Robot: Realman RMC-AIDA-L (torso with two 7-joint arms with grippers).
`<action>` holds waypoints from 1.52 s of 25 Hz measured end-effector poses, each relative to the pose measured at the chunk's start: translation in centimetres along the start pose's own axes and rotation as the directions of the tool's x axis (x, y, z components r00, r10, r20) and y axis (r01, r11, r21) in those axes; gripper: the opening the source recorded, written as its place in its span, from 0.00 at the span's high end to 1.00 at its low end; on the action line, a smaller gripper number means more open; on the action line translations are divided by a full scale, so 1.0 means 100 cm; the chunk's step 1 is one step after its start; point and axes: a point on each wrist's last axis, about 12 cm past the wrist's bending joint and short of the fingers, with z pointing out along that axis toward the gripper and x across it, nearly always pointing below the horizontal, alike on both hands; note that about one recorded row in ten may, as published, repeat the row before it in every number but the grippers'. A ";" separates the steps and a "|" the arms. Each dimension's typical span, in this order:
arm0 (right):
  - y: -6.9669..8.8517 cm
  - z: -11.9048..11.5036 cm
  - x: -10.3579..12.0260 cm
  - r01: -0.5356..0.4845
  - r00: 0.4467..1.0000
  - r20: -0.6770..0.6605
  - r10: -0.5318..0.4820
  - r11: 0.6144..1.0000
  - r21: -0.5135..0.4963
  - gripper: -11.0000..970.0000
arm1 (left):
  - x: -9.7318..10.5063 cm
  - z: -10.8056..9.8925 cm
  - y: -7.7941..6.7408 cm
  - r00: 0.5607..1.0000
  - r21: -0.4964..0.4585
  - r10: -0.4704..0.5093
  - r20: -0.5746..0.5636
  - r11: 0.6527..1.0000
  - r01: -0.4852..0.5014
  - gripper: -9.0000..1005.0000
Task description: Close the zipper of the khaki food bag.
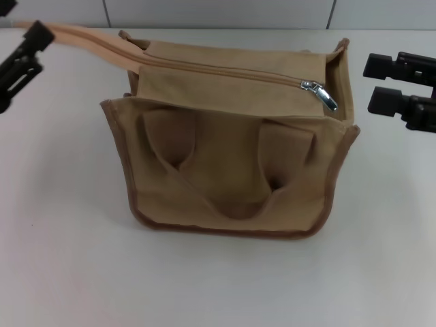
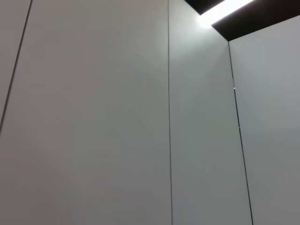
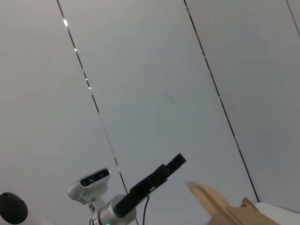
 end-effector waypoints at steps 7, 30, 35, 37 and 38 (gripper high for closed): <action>0.008 -0.002 0.008 0.109 0.994 0.001 -0.109 0.993 -0.037 0.26 | -0.007 -0.017 -0.008 0.993 0.139 0.009 -0.116 0.990 0.008 0.24; 0.019 0.010 0.111 0.258 0.953 -0.126 -0.274 0.958 -0.126 0.26 | 0.053 -0.016 -0.060 0.884 0.377 -0.026 -0.467 0.898 0.226 0.23; 0.016 0.012 0.125 0.271 0.947 -0.155 -0.281 0.959 -0.082 0.26 | 0.059 -0.017 -0.063 0.880 0.369 -0.019 -0.474 0.903 0.219 0.23; 0.017 0.012 0.127 0.278 0.945 -0.155 -0.287 0.957 -0.078 0.26 | 0.060 -0.018 -0.065 0.887 0.381 -0.004 -0.462 0.902 0.203 0.23; 0.017 0.012 0.128 0.280 0.945 -0.156 -0.288 0.957 -0.077 0.26 | 0.060 -0.019 -0.066 0.888 0.384 0.001 -0.459 0.902 0.197 0.23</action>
